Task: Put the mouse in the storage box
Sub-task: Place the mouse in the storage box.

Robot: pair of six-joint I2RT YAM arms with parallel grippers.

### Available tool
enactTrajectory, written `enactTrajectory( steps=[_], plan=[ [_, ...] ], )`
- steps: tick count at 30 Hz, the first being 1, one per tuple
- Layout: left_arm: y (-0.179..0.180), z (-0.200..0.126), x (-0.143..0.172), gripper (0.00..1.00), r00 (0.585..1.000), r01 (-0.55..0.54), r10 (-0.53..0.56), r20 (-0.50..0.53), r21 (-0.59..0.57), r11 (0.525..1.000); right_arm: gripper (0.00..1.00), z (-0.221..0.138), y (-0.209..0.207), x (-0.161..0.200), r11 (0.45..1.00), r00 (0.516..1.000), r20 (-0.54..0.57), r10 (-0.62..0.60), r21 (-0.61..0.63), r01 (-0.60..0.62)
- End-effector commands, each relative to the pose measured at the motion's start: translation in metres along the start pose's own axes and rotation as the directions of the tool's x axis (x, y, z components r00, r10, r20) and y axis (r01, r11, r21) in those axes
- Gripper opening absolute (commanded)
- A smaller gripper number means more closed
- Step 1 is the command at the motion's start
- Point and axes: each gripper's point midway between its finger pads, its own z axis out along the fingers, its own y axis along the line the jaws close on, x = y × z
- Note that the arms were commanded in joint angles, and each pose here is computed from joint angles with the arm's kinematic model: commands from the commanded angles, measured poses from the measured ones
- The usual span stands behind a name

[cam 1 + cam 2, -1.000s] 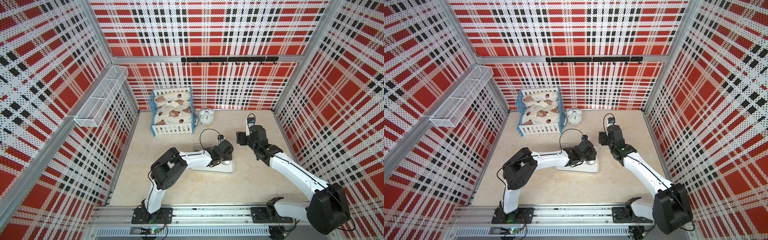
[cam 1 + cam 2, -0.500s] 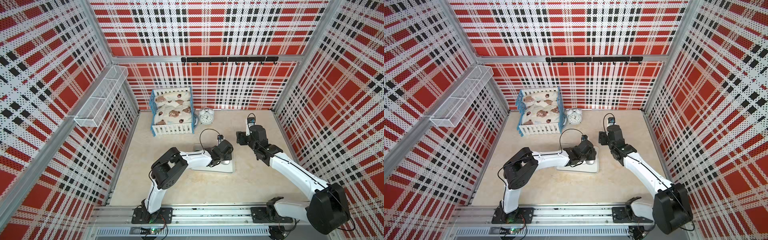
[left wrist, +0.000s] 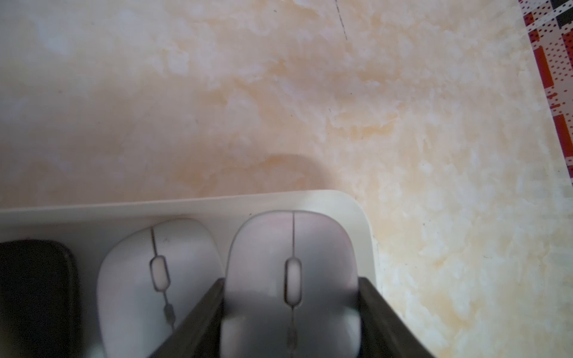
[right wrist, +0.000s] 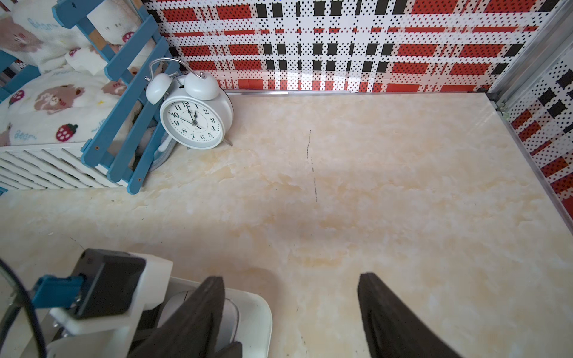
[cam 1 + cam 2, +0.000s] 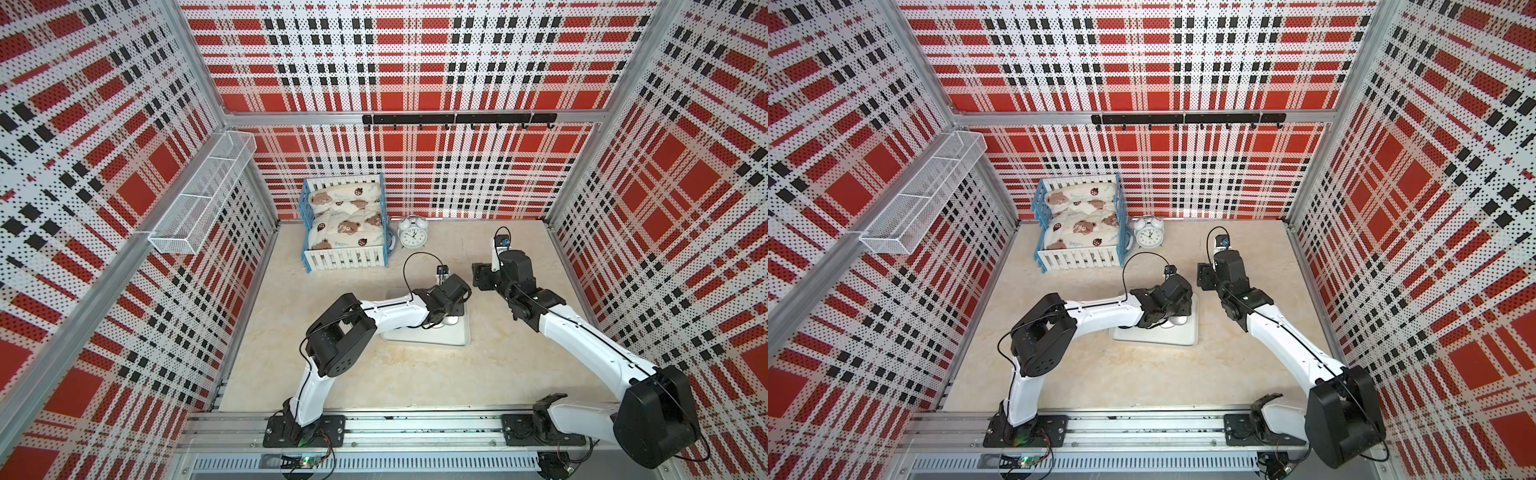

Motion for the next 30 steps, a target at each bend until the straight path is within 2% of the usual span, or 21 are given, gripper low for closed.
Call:
enactTrajectory(
  steps=[1,4,16,30],
  plan=[
    [-0.023,0.003,0.003,0.54,0.999,-0.037,0.038,-0.008,0.044,0.998,0.75,0.004,-0.002,0.002,1.0,1.0,0.001,0.006,0.004,-0.006],
    [-0.029,0.008,0.01,0.54,0.999,-0.041,0.043,-0.031,0.062,0.997,0.75,0.004,-0.002,0.001,1.0,1.0,0.0,0.004,0.005,-0.004],
    [-0.009,0.018,0.015,0.54,0.999,-0.029,0.03,-0.045,0.015,0.999,0.75,0.003,-0.002,0.0,1.0,1.0,0.006,0.0,0.004,0.0],
    [0.017,0.012,0.007,0.55,1.0,-0.018,0.017,-0.009,-0.045,0.999,0.75,0.002,-0.002,-0.001,1.0,1.0,0.009,0.001,0.003,-0.001]
  ],
)
